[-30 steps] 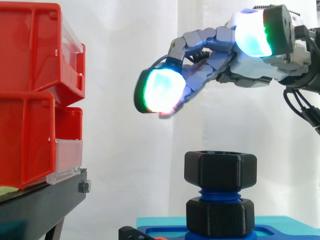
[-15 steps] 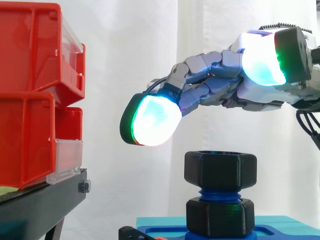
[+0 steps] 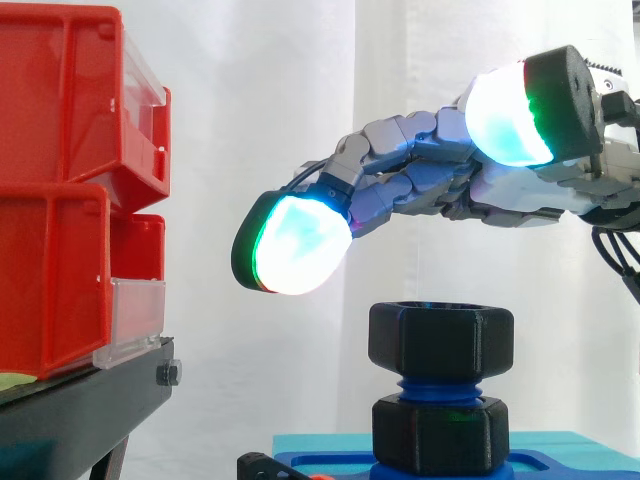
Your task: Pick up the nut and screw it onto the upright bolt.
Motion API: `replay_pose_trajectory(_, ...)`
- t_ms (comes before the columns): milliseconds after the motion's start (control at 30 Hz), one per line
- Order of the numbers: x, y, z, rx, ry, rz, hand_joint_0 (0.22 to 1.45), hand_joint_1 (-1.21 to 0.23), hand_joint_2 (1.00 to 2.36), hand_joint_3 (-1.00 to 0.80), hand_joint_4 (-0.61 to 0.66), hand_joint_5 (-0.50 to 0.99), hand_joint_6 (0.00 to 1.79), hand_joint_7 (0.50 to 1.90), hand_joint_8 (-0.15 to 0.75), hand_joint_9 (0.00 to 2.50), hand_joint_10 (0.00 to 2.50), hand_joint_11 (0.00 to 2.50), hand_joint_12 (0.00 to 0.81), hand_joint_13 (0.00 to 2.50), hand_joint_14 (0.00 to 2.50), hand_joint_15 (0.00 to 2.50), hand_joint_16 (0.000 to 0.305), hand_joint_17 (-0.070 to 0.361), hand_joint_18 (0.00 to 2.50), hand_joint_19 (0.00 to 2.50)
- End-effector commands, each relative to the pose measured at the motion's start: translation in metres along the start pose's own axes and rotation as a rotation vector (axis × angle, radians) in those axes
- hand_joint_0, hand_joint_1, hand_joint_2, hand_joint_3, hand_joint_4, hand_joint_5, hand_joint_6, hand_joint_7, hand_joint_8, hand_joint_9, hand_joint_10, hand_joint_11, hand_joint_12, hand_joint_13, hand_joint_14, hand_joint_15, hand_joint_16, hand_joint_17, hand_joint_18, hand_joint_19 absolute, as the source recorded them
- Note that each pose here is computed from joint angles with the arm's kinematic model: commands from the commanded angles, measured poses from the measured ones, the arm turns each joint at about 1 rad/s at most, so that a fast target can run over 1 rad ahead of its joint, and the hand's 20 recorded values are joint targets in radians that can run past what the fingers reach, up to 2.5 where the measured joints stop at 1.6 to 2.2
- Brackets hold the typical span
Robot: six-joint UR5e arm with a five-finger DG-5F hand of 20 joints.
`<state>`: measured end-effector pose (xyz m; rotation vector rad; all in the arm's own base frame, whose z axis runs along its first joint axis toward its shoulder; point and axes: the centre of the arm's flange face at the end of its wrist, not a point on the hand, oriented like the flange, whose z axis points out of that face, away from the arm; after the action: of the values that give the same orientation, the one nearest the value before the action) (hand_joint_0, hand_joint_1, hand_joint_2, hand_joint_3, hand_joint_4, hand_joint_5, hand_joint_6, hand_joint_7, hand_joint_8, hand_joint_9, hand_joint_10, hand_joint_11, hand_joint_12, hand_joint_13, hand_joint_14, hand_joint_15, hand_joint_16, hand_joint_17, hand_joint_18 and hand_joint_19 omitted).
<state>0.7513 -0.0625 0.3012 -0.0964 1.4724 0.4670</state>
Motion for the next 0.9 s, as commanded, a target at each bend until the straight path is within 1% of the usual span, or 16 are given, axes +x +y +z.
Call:
replay_pose_trajectory(0,0.0023,-0.0006,-0.0015,0.002,0.005,-0.006,0.47,0.0,1.0,-0.5,0.15,-0.17,0.5,0.64,0.201,0.18,0.0,0.0,0.332,0.0,0.0,0.0,0.047,0.105,0.0,0.0)
replay_pose_trajectory(33,0.0039,-0.0009,-0.0022,0.002,0.005,-0.006,0.47,0.0,1.0,-0.5,0.19,-0.14,0.5,0.75,0.22,0.25,0.0,0.0,0.334,0.0,0.0,0.0,0.047,0.105,0.0,0.0)
replay_pose_trajectory(67,0.0073,-0.0013,-0.004,0.005,0.01,-0.004,0.48,0.0,1.0,-0.5,0.21,-0.12,0.5,0.82,0.231,0.3,0.0,0.0,0.334,0.0,0.0,0.0,0.046,0.104,0.0,0.0)
replay_pose_trajectory(133,0.0074,-0.0015,-0.0041,0.006,0.011,-0.003,0.49,-0.01,1.0,-0.5,0.23,-0.1,0.5,0.87,0.226,0.33,0.0,0.0,0.325,0.0,0.0,0.0,0.044,0.1,0.0,0.0)
replay_pose_trajectory(233,0.0081,-0.0005,-0.0041,0.006,0.016,-0.003,0.49,-0.02,1.0,-0.5,0.24,-0.08,0.5,0.89,0.232,0.38,0.0,0.0,0.319,0.0,0.0,0.0,0.043,0.096,0.0,0.0)
replay_pose_trajectory(267,0.0081,-0.0005,-0.0041,0.006,0.016,-0.003,0.5,-0.04,1.0,-0.5,0.24,-0.08,0.5,0.88,0.232,0.41,0.0,0.0,0.316,0.01,0.0,0.0,0.042,0.094,0.0,0.0)
replay_pose_trajectory(400,0.0074,-0.0015,-0.0041,0.006,0.011,-0.003,0.5,-0.05,1.0,-0.5,0.24,-0.08,0.5,0.86,0.229,0.42,0.0,0.0,0.314,0.03,0.0,0.0,0.042,0.094,0.0,0.0)
replay_pose_trajectory(500,0.0064,-0.0024,-0.0042,0.008,0.009,-0.004,0.5,-0.05,1.0,-0.5,0.24,-0.07,0.5,0.9,0.234,0.44,0.0,0.0,0.316,0.05,0.0,0.0,0.041,0.092,0.0,0.0)
replay_pose_trajectory(567,0.0065,-0.0024,-0.0044,0.008,0.011,-0.003,0.5,-0.06,1.0,-0.5,0.25,-0.07,0.5,0.99,0.247,0.48,0.0,0.0,0.312,0.08,0.0,0.0,0.039,0.089,0.0,0.0)
replay_pose_trajectory(633,0.0075,-0.0025,-0.005,0.009,0.015,-0.004,0.5,-0.06,1.0,-0.5,0.24,-0.06,0.5,1.04,0.254,0.5,0.0,0.0,0.31,0.1,0.0,0.0,0.039,0.088,0.0,0.0)
replay_pose_trajectory(700,0.0074,-0.0015,-0.0041,0.006,0.011,-0.005,0.5,-0.08,1.0,-0.5,0.23,-0.05,0.5,1.11,0.276,0.6,0.0,0.0,0.301,0.17,0.0,0.0,0.037,0.084,0.0,0.0)
replay_pose_trajectory(800,0.0067,-0.0014,-0.0037,0.006,0.01,-0.004,0.51,-0.09,1.0,-0.5,0.24,-0.04,0.5,1.13,0.271,0.64,0.0,0.0,0.292,0.2,0.0,0.0,0.035,0.078,0.0,0.0)
replay_pose_trajectory(867,0.0075,-0.0025,-0.005,0.009,0.015,0.004,0.51,-0.1,1.0,-0.5,0.26,-0.05,0.5,1.09,0.268,0.64,0.0,0.0,0.291,0.2,0.0,0.0,0.034,0.077,0.0,0.0)
